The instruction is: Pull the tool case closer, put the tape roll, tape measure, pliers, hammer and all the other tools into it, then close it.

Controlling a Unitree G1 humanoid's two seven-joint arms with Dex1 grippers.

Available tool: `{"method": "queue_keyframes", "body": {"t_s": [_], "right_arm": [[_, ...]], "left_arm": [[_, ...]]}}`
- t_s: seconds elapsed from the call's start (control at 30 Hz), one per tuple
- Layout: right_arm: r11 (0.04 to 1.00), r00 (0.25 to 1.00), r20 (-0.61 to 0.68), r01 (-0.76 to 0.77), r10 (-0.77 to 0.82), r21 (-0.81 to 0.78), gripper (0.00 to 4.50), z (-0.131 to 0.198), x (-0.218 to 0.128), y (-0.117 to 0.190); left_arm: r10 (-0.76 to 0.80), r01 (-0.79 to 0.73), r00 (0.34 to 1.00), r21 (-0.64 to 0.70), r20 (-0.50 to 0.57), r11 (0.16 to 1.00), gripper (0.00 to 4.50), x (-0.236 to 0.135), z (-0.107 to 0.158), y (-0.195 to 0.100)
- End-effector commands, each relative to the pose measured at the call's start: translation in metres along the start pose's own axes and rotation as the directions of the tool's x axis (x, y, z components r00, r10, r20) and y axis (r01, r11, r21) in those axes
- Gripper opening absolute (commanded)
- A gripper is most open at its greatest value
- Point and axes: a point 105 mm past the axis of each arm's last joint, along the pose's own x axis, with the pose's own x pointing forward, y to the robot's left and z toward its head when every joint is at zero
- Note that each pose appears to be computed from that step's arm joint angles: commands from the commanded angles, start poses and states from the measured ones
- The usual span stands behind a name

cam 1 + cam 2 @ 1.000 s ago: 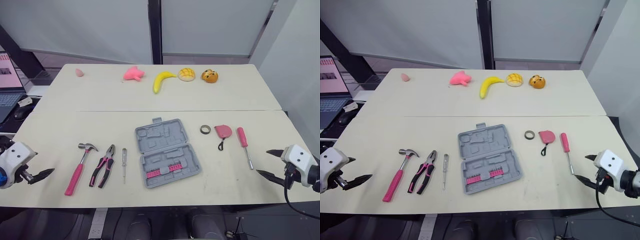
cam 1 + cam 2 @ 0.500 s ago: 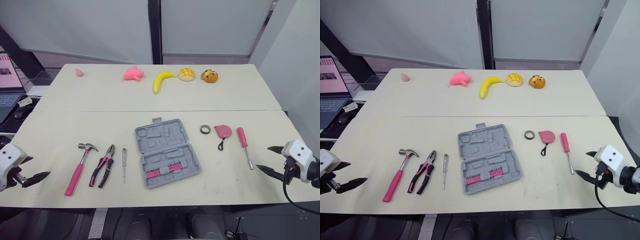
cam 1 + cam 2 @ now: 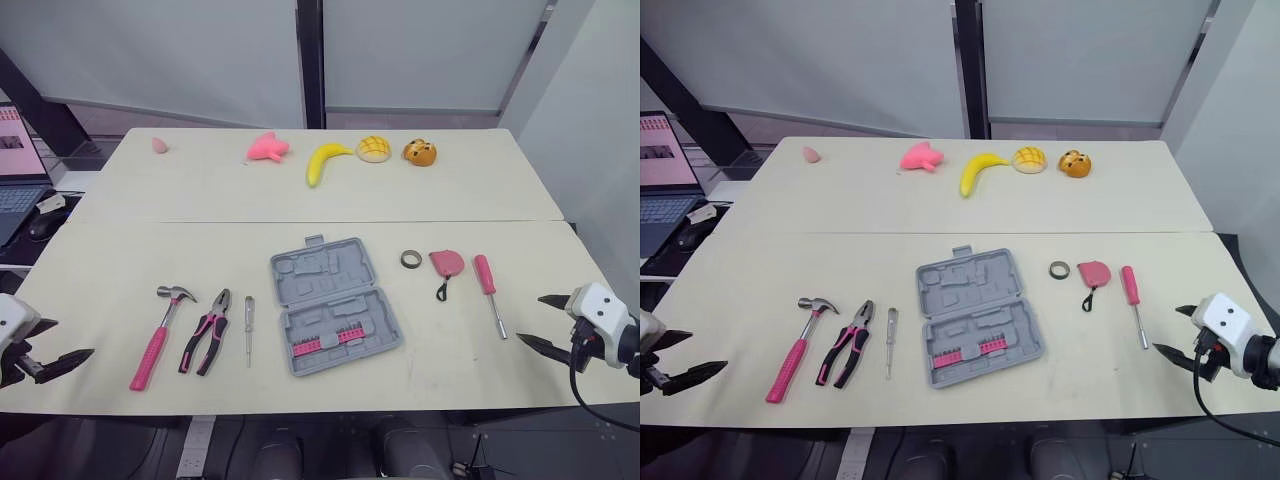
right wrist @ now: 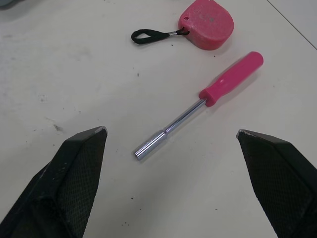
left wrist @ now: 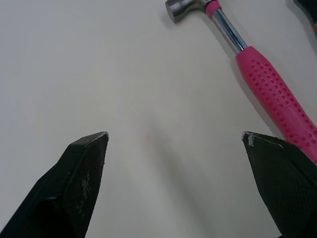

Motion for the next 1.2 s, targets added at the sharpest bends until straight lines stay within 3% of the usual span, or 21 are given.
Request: {"method": "queue_keyframes", "body": {"t_s": [0.03, 0.13, 0.23, 0.4, 0.63, 0.8, 0.97, 1.2], "right_arm": [[0.997, 0.999, 0.007, 0.054, -0.054, -0.055, 4.47, 0.009, -0.007, -0.012], [0.997, 0.999, 0.024, 0.045, -0.043, -0.061, 4.47, 0.014, -0.005, -0.012], [0.998, 0.998, 0.058, 0.012, -0.008, -0.068, 3.91, 0.027, 0.000, -0.008], [0.991, 0.988, 0.117, -0.086, 0.098, -0.106, 2.24, 0.061, 0.016, 0.011], [0.967, 0.967, 0.156, -0.172, 0.202, -0.188, 0.86, 0.101, 0.040, 0.040], [0.982, 0.983, 0.161, -0.055, 0.084, -0.179, 0.02, 0.123, 0.067, 0.034], [0.992, 0.992, 0.118, -0.025, 0.040, -0.123, 0.02, 0.137, 0.099, 0.035], [0.984, 0.994, 0.054, -0.084, 0.093, -0.160, 0.02, 0.143, 0.144, 0.043]], "left_arm": [[0.042, -0.042, 0.998, -0.016, 0.044, 0.999, 4.50, -0.007, 0.009, 0.004], [0.009, -0.007, 0.998, -0.032, 0.067, 0.999, 4.50, -0.004, 0.010, -0.008], [-0.056, 0.059, 0.993, -0.023, 0.104, 0.998, 3.94, 0.004, 0.021, -0.028], [-0.217, 0.216, 0.959, 0.023, 0.183, 0.976, 2.26, 0.030, 0.054, -0.081], [-0.328, 0.319, 0.912, 0.077, 0.246, 0.945, 0.01, 0.066, 0.093, -0.133], [-0.314, 0.303, 0.911, 0.082, 0.267, 0.949, 0.00, 0.089, 0.106, -0.142], [-0.364, 0.351, 0.897, 0.097, 0.250, 0.931, 0.00, 0.102, 0.109, -0.157], [-0.415, 0.396, 0.883, 0.125, 0.220, 0.910, 0.00, 0.122, 0.113, -0.169]]}}
